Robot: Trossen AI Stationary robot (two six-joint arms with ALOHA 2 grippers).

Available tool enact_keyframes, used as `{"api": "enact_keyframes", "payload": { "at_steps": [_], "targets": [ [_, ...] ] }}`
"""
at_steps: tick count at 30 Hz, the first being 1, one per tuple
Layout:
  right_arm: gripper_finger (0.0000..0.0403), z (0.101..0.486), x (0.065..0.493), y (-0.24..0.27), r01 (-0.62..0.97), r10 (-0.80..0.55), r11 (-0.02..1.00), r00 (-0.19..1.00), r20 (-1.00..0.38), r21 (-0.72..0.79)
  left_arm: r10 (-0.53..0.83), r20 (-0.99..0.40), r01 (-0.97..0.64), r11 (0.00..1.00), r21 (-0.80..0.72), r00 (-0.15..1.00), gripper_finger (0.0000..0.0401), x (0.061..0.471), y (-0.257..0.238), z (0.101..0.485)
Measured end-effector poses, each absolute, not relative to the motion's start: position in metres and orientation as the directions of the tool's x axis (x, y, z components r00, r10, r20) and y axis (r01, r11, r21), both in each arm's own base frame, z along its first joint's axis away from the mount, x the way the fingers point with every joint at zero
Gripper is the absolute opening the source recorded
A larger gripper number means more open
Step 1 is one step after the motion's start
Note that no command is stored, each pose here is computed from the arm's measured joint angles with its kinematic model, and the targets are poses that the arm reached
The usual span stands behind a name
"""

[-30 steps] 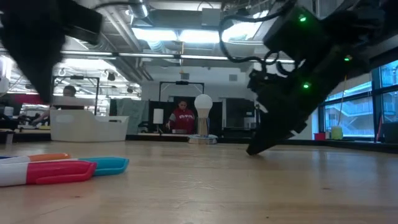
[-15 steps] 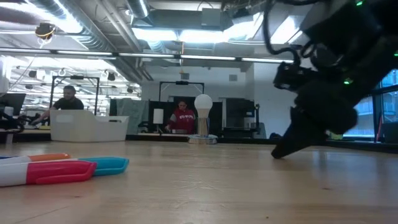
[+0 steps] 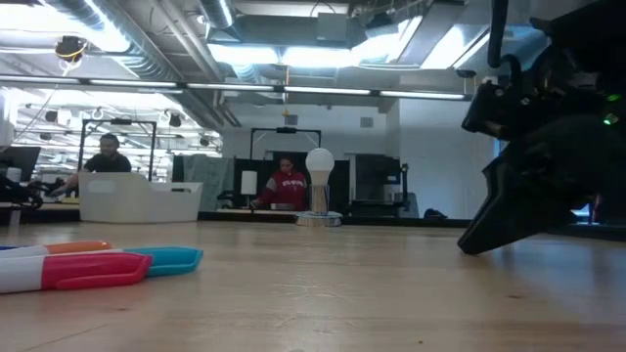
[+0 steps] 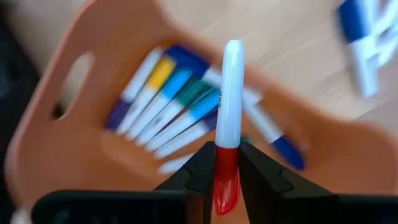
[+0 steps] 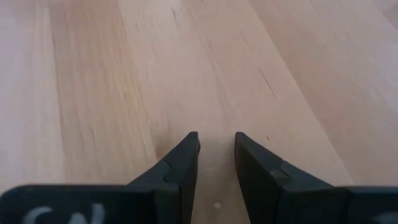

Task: Pick & Place Markers
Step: Put the red and white highlighter pen into the orange bin, then put the orange and white highlighter pen into the orange bin

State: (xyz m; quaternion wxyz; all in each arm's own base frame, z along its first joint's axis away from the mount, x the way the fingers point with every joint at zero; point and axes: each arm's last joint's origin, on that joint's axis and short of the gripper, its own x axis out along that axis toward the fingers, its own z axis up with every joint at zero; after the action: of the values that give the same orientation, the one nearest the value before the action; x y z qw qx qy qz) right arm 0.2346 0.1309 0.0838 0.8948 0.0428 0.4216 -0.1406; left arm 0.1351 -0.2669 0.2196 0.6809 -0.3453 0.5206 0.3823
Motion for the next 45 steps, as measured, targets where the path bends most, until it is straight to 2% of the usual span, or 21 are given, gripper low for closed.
{"api": "enact_keyframes", "payload": {
  "at_steps": [5, 9, 19, 22, 30, 32, 36, 38, 42, 45],
  "targets": [
    [0.0106, 0.084, 0.233, 0.133, 0.276, -0.21, 0.96, 0.604, -0.769, -0.045, 0.178, -0.957, -0.852, 0.512, -0.108, 0.228, 0.006, 0.143, -0.271, 0.211],
    [0.0106, 0.084, 0.231, 0.136, 0.271, -0.205, 0.962, 0.606, -0.769, -0.043, 0.143, -0.982, -0.877, 0.479, -0.039, 0.122, 0.0065, 0.156, -0.268, 0.205],
    [0.0106, 0.083, 0.231, 0.137, 0.275, -0.202, 0.961, 0.605, -0.77, -0.037, 0.245, -0.969, -0.889, 0.453, 0.075, 0.043, 0.0112, 0.159, -0.252, 0.206],
    [0.0106, 0.083, 0.231, 0.137, 0.275, -0.202, 0.961, 0.605, -0.77, -0.036, 0.316, -0.948, -0.896, 0.43, 0.111, 0.034, 0.0128, 0.156, -0.246, 0.208],
    [0.0106, 0.083, 0.231, 0.137, 0.279, -0.201, 0.96, 0.605, -0.77, -0.031, 0.421, -0.88, -0.908, 0.418, -0.029, 0.221, 0.0132, 0.192, -0.227, 0.224],
    [0.0106, 0.083, 0.23, 0.137, 0.278, -0.2, 0.96, 0.605, -0.77, -0.031, 0.431, -0.857, -0.891, 0.448, -0.069, 0.283, 0.0127, 0.205, -0.224, 0.232],
    [0.0106, 0.083, 0.228, 0.141, 0.264, -0.192, 0.964, 0.609, -0.77, -0.032, 0.455, -0.757, -0.802, 0.579, -0.15, 0.47, 0.0115, 0.233, -0.218, 0.238],
    [0.0106, 0.083, 0.226, 0.144, 0.253, -0.186, 0.967, 0.611, -0.77, -0.033, 0.47, -0.723, -0.776, 0.614, -0.145, 0.506, 0.0108, 0.247, -0.215, 0.234],
    [0.0107, 0.083, 0.221, 0.15, 0.246, -0.176, 0.969, 0.613, -0.77, -0.026, 0.423, -0.805, -0.803, 0.587, -0.107, 0.417, 0.0096, 0.271, -0.215, 0.203],
    [0.0107, 0.083, 0.218, 0.154, 0.241, -0.17, 0.97, 0.616, -0.769, -0.021, 0.3, -0.922, -0.836, 0.547, -0.044, 0.245, 0.0093, 0.282, -0.217, 0.174]
  ]
}}
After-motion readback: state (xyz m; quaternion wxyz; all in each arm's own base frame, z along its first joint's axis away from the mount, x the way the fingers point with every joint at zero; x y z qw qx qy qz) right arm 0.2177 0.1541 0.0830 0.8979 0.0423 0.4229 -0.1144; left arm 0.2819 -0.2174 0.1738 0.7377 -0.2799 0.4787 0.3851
